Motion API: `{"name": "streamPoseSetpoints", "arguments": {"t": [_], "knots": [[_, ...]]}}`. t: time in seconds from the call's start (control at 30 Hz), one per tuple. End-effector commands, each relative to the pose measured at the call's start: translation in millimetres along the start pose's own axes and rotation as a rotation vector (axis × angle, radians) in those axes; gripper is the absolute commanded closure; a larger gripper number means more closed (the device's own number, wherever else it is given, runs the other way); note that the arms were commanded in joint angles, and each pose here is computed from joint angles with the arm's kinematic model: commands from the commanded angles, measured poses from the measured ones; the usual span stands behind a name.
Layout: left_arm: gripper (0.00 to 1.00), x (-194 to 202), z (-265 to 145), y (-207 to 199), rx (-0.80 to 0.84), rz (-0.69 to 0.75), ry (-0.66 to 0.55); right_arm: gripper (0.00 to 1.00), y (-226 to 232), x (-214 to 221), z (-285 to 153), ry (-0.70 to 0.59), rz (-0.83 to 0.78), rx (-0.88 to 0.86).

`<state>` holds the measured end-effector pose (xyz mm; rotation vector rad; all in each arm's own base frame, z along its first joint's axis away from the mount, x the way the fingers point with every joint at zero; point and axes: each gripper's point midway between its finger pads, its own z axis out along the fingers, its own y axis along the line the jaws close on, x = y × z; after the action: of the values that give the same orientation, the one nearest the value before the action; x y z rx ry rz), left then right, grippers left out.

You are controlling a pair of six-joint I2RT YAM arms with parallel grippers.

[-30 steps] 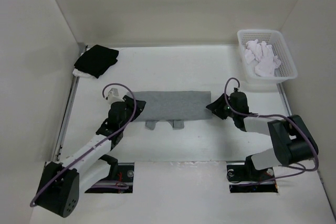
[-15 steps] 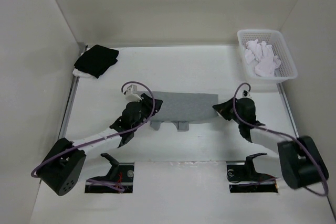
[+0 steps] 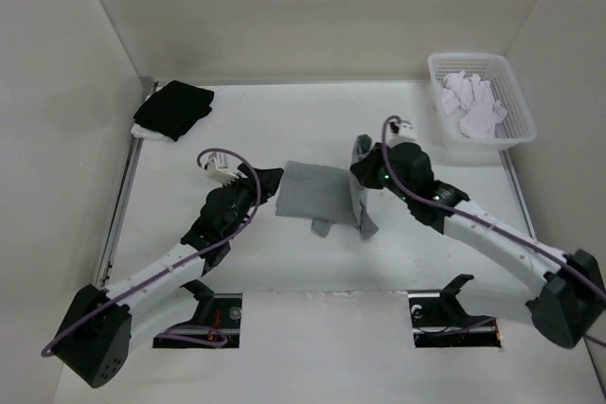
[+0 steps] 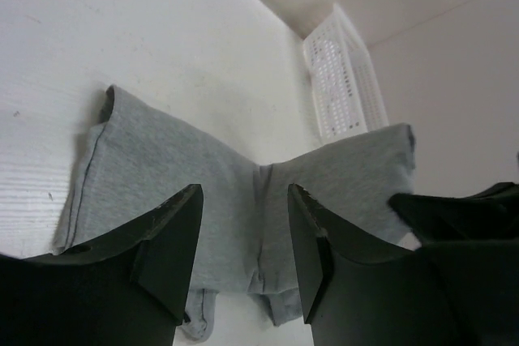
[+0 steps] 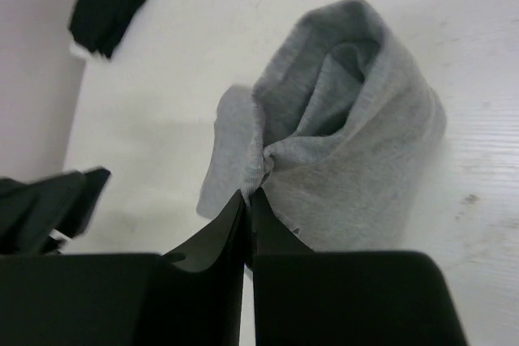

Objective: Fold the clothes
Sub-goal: Fold the tank top

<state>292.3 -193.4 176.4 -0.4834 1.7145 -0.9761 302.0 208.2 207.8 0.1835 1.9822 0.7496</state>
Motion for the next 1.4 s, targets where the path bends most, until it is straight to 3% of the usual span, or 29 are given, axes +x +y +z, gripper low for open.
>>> {"name": "streamPoseSetpoints", "arguments": {"t": [0.0,0.17,0.27,0.3,0.4,0.5,0.57,0.77,0.9,1.03,1.2,1.37], "knots": [[0.55,-21,-10,1,0.009,-0.013,-0.066,0.94,30,24,21,0.101,-0.16,0.022],[0.53,-45,-24,11,-0.004,-0.03,-0.123,0.89,80,74,71,0.25,-0.232,0.013],[0.53,-57,-29,16,-0.014,-0.037,-0.152,0.67,115,98,99,0.284,-0.206,-0.011],[0.53,-60,-31,18,-0.019,-0.042,-0.16,0.65,127,104,106,0.294,-0.184,-0.025],[0.53,-67,-33,21,-0.021,-0.052,-0.171,0.62,160,113,108,0.308,-0.153,-0.108],[0.53,-65,-30,26,-0.036,-0.055,-0.156,0.6,163,104,94,0.264,-0.115,-0.153],[0.53,-60,-25,28,-0.044,-0.052,-0.132,0.6,144,95,81,0.225,-0.091,-0.151],[0.5,-29,-6,35,-0.084,0.005,-0.028,0.92,54,78,38,0.111,-0.039,-0.083],[0.46,-18,1,53,-0.159,0.059,0.028,0.95,-17,58,7,-0.039,0.041,-0.006],[0.44,-22,-2,73,-0.237,0.068,0.019,0.85,-73,34,-12,-0.183,0.133,0.075],[0.41,-33,-13,107,-0.359,0.074,-0.01,0.53,-127,10,-26,-0.326,0.205,0.179],[0.39,-40,-25,142,-0.489,0.052,-0.012,0.4,-157,13,-30,-0.369,0.23,0.227]]}}
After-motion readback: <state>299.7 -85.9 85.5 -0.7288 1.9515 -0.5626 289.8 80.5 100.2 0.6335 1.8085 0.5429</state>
